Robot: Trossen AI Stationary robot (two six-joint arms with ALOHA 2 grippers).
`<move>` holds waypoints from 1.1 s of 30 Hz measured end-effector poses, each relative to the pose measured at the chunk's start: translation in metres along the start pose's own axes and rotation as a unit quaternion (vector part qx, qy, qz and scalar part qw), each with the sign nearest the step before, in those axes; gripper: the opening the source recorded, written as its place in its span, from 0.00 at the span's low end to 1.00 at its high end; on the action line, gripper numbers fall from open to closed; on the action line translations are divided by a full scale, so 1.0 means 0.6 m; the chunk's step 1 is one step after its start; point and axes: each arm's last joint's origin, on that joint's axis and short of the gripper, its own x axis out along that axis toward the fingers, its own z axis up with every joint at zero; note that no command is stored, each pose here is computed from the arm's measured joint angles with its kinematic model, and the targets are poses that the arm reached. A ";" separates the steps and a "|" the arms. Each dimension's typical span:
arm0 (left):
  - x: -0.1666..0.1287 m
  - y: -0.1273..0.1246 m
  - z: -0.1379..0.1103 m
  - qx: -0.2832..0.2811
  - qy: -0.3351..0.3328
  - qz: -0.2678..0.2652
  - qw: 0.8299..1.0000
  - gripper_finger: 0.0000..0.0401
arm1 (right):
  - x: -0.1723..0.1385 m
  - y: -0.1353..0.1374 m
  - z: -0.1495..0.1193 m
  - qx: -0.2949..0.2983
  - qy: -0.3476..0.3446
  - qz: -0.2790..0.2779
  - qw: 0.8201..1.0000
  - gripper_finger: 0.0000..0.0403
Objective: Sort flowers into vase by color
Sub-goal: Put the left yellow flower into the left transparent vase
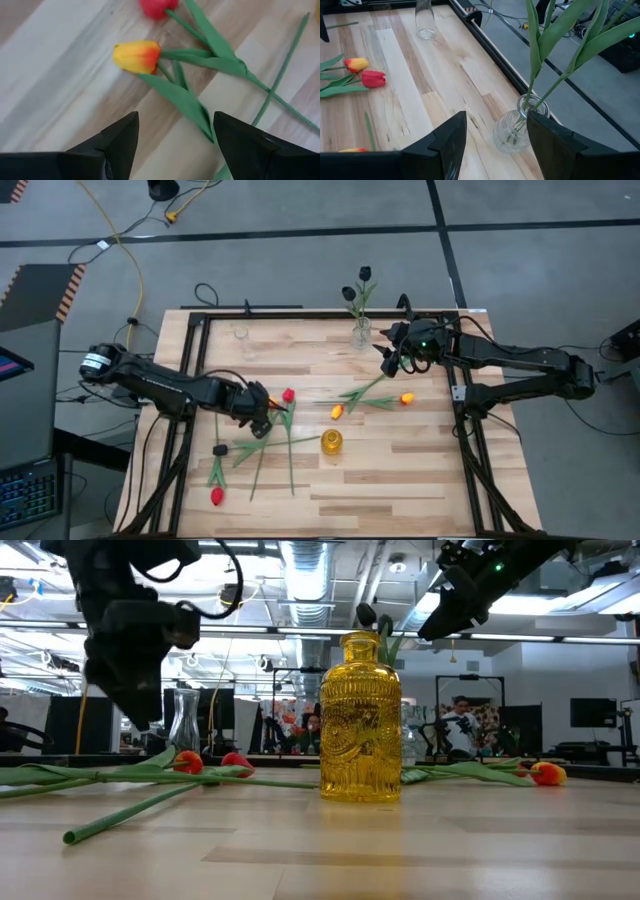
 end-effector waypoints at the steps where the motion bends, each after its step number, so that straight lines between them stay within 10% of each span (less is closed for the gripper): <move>1: 0.004 0.001 -0.002 -0.009 -0.002 -0.006 1.000 0.61 | 0.000 0.000 0.000 0.000 0.000 0.000 1.000 0.58; 16: 0.050 0.000 -0.036 -0.059 -0.021 -0.051 0.997 0.61 | 0.000 0.000 0.000 0.000 0.000 0.000 1.000 0.58; 33: 0.077 -0.040 -0.024 -0.012 0.000 0.017 1.000 0.48 | 0.000 0.000 0.000 0.000 0.000 0.000 1.000 0.58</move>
